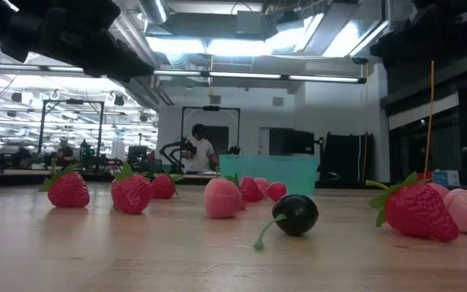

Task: Pick and placing Produce into tupperware
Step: Put the pink peach into the blue bin

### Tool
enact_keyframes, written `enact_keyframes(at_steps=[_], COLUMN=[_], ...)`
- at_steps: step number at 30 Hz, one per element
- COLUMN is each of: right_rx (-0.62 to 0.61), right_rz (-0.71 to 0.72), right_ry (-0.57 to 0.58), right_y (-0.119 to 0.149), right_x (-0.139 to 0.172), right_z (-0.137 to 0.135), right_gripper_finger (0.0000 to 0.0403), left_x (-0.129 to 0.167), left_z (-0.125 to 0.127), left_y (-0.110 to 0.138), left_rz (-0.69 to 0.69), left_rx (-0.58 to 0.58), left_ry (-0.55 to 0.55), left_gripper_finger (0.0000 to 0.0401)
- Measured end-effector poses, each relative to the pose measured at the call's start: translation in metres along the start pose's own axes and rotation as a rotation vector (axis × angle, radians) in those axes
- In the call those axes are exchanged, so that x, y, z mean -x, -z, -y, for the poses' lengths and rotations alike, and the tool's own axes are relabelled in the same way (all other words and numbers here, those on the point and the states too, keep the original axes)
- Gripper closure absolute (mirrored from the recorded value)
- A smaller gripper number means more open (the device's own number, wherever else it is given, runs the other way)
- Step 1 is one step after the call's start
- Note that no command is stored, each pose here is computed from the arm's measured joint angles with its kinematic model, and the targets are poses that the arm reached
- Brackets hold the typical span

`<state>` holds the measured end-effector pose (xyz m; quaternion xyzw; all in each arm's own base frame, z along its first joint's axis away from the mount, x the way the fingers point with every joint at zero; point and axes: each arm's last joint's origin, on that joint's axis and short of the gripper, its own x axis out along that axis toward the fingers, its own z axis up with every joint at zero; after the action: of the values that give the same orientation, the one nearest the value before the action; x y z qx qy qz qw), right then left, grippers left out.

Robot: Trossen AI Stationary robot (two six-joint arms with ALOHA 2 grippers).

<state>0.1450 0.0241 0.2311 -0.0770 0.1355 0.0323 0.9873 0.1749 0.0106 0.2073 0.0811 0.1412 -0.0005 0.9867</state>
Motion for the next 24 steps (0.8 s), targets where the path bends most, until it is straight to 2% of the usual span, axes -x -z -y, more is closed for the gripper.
enact_keyframes(at_steps=[7, 12, 15, 21, 24], right_rx=[-0.078, -0.074, -0.058, -0.041, -0.075], right_rz=[0.017, -0.022, -0.091, -0.228, -0.296], right_ry=[0.017, 0.021, 0.032, 0.038, 0.037], right_y=[-0.002, 0.002, 0.000, -0.022, -0.033], right_x=[0.000, -0.001, -0.001, -0.003, -0.007], right_z=[0.001, 0.000, 0.001, 0.004, 0.004], right_gripper_finger=[0.0386, 0.0389, 0.0389, 0.0389, 0.0389], left_x=[-0.004, -0.014, -0.018, -0.022, -0.023], left_z=[-0.006, -0.005, -0.005, -0.005, -0.004], left_y=[-0.023, -0.021, -0.017, -0.014, -0.014], left_rz=[-0.084, -0.149, -0.176, -0.196, -0.201], left_rx=[-0.011, 0.013, 0.040, 0.075, 0.073], left_ry=[-0.032, -0.015, -0.024, -0.028, -0.022], left_gripper_finger=[0.0399, 0.0400, 0.0397, 0.0394, 0.0399])
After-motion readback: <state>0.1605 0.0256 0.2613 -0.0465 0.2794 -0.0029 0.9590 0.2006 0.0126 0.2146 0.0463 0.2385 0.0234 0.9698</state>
